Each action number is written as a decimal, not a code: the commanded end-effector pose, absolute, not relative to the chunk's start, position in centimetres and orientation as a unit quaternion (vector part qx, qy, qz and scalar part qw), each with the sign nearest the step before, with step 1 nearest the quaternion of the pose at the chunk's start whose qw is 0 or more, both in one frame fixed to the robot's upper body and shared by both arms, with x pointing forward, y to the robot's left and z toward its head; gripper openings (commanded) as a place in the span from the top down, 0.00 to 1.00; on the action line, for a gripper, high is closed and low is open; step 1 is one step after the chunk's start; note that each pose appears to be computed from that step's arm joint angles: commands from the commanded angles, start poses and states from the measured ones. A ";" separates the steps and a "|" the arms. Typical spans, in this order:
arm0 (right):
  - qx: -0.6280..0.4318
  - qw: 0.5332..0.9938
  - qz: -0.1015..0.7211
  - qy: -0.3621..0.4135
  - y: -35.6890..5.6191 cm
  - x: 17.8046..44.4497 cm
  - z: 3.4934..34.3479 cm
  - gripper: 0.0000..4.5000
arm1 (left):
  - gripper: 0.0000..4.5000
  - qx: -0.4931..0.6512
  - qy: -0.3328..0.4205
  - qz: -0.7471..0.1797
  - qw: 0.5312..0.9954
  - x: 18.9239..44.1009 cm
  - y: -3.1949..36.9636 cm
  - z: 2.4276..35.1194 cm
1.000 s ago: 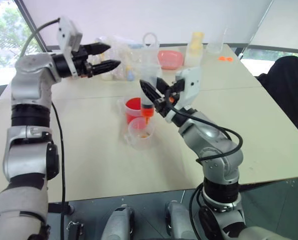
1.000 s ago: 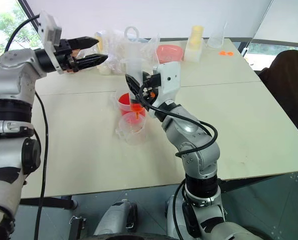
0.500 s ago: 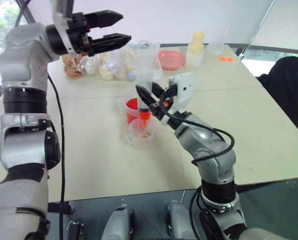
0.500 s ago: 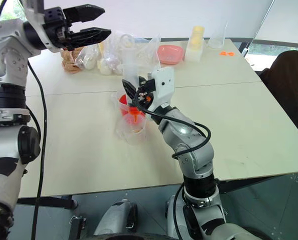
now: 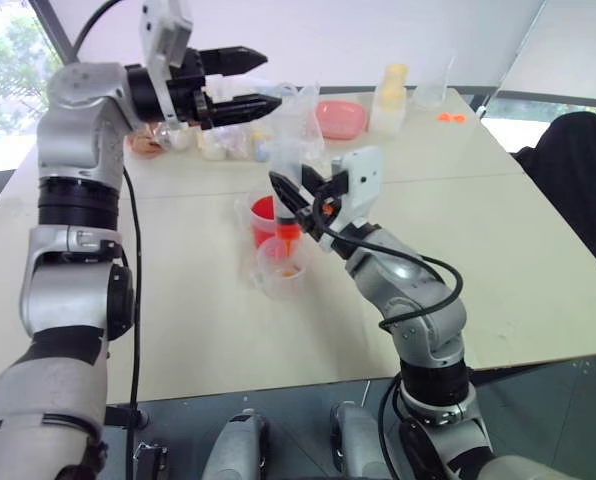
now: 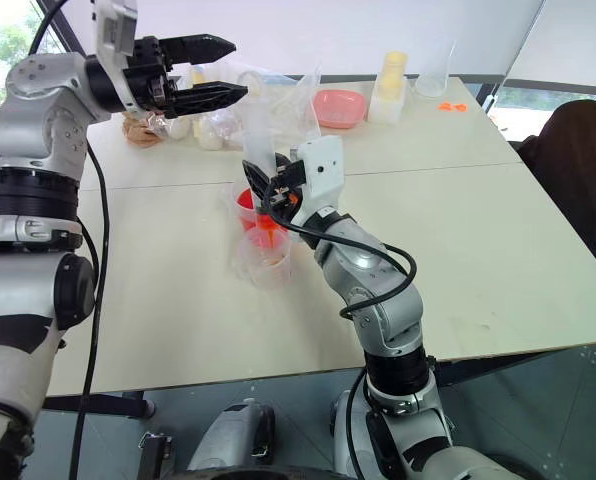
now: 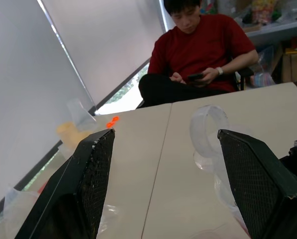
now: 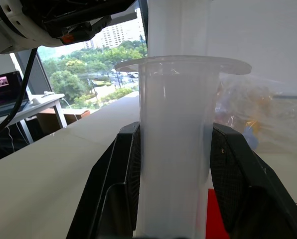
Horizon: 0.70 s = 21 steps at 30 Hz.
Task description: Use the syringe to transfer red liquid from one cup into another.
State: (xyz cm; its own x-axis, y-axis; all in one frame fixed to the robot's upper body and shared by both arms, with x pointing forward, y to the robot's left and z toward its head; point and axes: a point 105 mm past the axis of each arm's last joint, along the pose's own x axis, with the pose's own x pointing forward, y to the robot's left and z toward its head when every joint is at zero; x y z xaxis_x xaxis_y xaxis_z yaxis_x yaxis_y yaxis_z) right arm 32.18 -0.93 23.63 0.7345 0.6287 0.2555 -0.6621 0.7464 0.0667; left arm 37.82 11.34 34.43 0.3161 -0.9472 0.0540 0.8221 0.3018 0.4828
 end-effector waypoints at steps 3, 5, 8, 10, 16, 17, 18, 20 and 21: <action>0.072 0.916 0.363 -0.153 -0.6 31.3 25.4 0.68 | 0.74 0.203 -0.188 -0.570 0.774 37.4 9.9 35.3; 0.071 0.917 0.363 -0.152 -0.5 31.3 25.3 0.68 | 0.95 0.201 -0.190 -0.573 0.772 37.3 9.7 35.4; 0.070 0.917 0.363 -0.153 -0.5 31.4 25.3 0.68 | 0.99 0.199 -0.187 -0.583 0.766 37.0 9.6 35.3; 0.069 0.916 0.363 -0.154 -0.5 31.4 25.3 0.68 | 0.99 0.193 -0.186 -0.591 0.761 36.6 9.5 35.5; 0.075 0.916 0.361 -0.159 -0.6 31.4 25.6 0.68 | 0.99 0.191 -0.152 -0.624 0.742 35.5 9.6 34.1; 0.076 0.916 0.361 -0.160 -0.6 31.5 25.7 0.68 | 0.99 0.190 -0.148 -0.624 0.744 35.6 9.5 33.8; 0.076 0.915 0.361 -0.162 -0.7 31.4 25.8 0.68 | 0.99 0.185 -0.146 -0.622 0.747 35.7 9.4 33.7; 0.077 0.914 0.362 -0.165 -0.7 31.3 26.1 0.68 | 0.99 0.176 -0.141 -0.626 0.746 35.5 9.2 33.3; 0.078 0.914 0.362 -0.167 -0.8 31.3 26.3 0.68 | 0.99 0.174 -0.138 -0.630 0.744 35.4 9.1 33.1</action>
State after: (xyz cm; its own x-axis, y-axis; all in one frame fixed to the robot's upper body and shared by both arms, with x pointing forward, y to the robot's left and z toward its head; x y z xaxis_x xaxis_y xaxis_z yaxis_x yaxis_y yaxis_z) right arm 32.28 -0.79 23.30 0.7260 0.6411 0.2487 -0.6696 0.7414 0.0434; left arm 36.46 10.44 33.53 0.2547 -0.9670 0.0004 0.8684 0.2289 0.4399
